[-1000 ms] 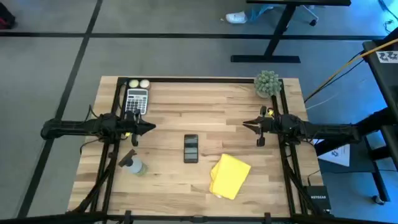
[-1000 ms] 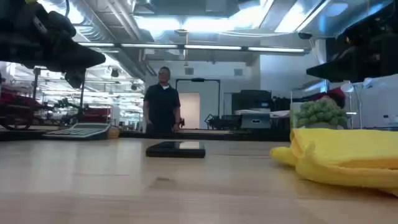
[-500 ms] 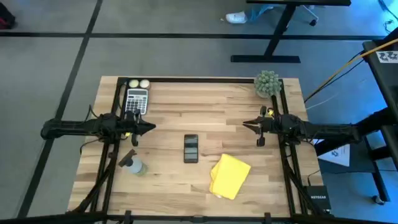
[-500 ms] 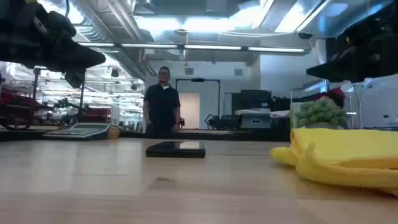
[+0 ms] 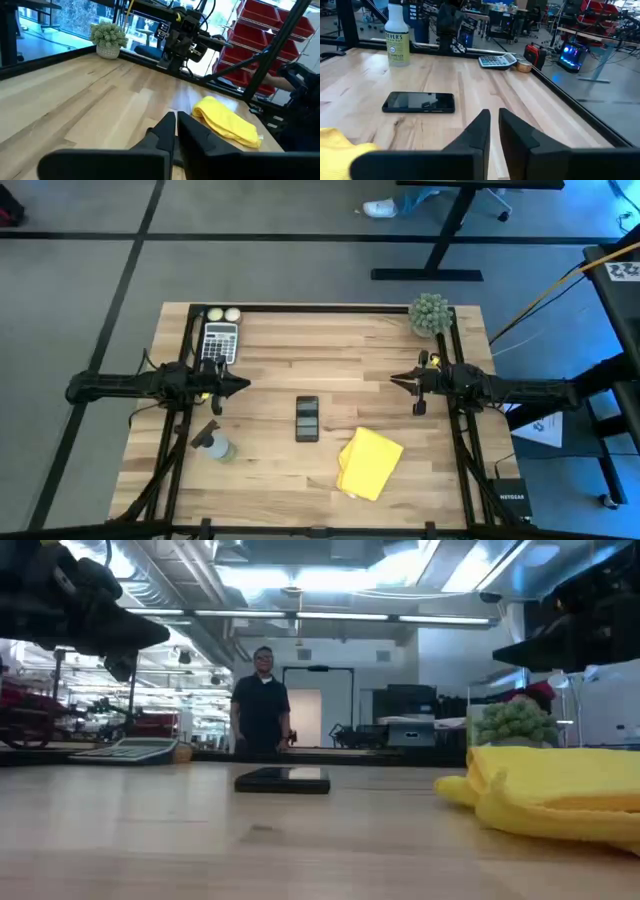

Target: Apply microfiber cloth

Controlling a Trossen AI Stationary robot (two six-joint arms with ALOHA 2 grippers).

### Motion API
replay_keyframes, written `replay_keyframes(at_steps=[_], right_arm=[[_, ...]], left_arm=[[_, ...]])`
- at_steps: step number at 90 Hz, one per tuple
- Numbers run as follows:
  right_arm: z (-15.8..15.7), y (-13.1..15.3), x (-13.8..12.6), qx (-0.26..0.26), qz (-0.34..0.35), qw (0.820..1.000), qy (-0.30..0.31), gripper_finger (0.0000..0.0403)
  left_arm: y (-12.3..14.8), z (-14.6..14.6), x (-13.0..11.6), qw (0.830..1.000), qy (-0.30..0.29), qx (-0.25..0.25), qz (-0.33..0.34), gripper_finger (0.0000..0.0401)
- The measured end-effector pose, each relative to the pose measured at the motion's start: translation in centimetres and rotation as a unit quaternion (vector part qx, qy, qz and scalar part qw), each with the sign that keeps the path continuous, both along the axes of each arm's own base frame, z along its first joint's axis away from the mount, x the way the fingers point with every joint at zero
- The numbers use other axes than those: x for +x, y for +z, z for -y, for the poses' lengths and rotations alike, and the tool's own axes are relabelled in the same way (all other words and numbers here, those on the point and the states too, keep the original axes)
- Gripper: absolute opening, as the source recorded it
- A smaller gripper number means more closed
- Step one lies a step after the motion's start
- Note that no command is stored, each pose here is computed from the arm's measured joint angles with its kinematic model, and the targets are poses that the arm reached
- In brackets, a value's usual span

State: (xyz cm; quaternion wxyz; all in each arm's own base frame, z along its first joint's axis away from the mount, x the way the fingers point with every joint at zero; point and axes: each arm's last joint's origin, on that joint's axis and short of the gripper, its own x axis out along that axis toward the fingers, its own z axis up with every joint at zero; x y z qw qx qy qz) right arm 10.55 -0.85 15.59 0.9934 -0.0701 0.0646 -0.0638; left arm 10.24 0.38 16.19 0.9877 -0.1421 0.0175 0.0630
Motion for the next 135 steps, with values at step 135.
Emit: replay_keyframes(at_steps=[135], right_arm=[[0.01, 0.01, 0.00, -0.009, -0.001, 1.000, 0.001, 0.0024]], left_arm=[[0.15, -0.01, 0.01, 1.000, 0.002, 0.001, 0.008, 0.0000]])
